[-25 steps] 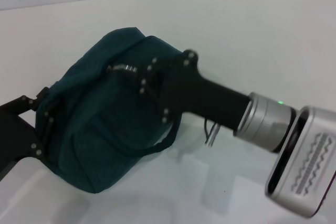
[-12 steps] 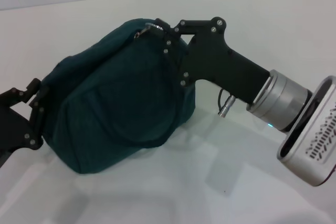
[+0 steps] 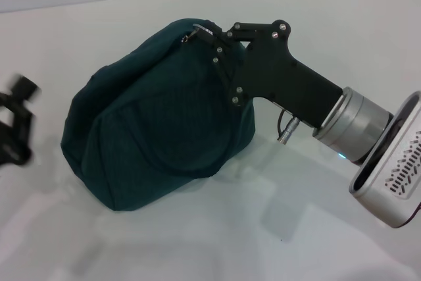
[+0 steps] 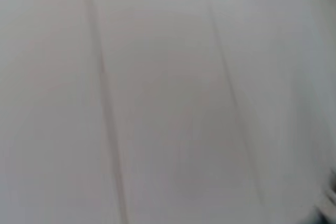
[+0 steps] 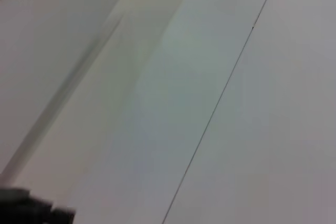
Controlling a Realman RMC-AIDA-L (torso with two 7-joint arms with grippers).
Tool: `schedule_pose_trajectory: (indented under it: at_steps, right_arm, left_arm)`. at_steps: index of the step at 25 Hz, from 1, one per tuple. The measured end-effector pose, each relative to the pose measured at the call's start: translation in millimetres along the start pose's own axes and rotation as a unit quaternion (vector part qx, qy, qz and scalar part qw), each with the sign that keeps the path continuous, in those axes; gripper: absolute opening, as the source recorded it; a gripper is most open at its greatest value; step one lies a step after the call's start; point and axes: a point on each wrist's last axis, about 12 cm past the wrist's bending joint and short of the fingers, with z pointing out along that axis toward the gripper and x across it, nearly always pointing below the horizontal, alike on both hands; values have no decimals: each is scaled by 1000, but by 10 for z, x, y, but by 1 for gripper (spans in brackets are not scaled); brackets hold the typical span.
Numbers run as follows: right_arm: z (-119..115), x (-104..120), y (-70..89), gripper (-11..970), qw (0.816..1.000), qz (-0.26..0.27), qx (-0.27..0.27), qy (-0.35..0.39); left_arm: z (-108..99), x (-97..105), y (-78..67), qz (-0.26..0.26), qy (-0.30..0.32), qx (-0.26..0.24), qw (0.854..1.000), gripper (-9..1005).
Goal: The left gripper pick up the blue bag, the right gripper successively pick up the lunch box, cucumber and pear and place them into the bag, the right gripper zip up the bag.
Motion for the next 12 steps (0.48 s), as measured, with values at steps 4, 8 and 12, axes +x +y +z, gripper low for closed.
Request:
schedule_pose_trajectory:
  at_steps: [4,8,12]
  right_arm:
    - [4,-6,1,15,1000,0,0,-2]
    - [5,-7,-3,15,1000,0,0,-2]
    - [20,-16,-1,15,1000,1,-1,-5]
  left_arm:
    - [12,-103,103,-31,-46,-36,998,13]
    - [104,-179,169,-56,-67,-18,996,171]
    - [345,-349,428,-153,-29,73,985,255]
